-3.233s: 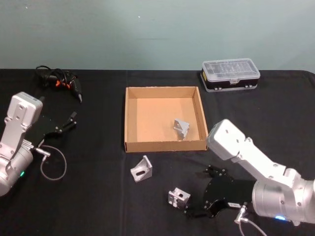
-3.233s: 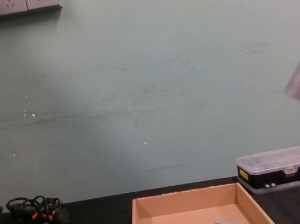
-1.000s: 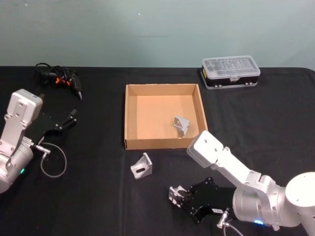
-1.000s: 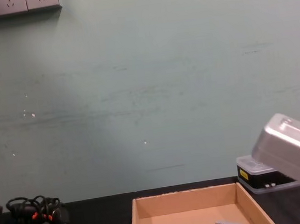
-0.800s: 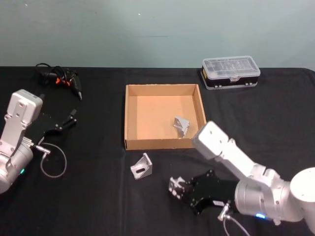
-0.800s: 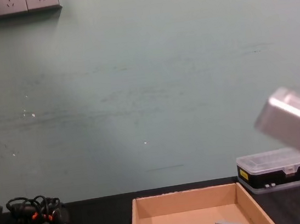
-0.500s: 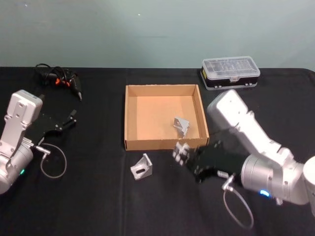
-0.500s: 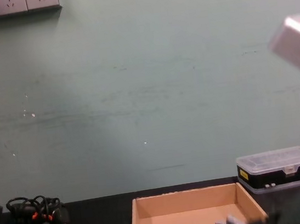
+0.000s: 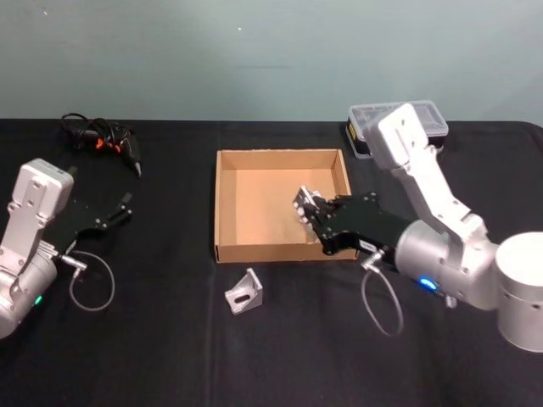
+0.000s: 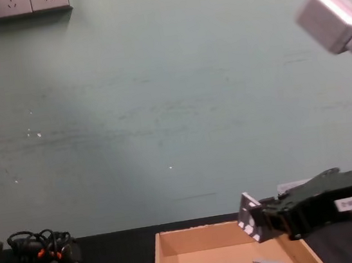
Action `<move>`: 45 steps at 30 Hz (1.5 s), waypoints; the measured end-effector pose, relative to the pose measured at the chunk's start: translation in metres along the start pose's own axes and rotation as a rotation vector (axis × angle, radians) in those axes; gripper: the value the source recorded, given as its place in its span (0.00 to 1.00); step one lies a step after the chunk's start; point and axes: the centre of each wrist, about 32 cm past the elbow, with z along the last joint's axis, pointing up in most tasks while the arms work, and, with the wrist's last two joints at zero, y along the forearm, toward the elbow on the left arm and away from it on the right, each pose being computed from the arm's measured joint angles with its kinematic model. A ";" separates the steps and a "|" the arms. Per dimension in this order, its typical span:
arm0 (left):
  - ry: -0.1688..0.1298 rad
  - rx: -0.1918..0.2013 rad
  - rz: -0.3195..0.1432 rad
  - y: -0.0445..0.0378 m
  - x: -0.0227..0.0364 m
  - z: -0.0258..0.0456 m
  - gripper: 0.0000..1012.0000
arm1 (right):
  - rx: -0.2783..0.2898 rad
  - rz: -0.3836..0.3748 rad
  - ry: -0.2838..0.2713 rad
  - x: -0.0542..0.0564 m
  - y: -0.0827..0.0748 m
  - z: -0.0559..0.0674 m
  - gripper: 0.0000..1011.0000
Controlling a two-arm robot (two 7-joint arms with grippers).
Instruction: Use one hand to pick up the angle iron from the table and place it into the box.
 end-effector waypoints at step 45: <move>0.000 0.000 0.000 0.0000 0.0000 0.0000 0.99 | -0.139 -0.008 -0.025 -0.010 0.117 -0.016 0.12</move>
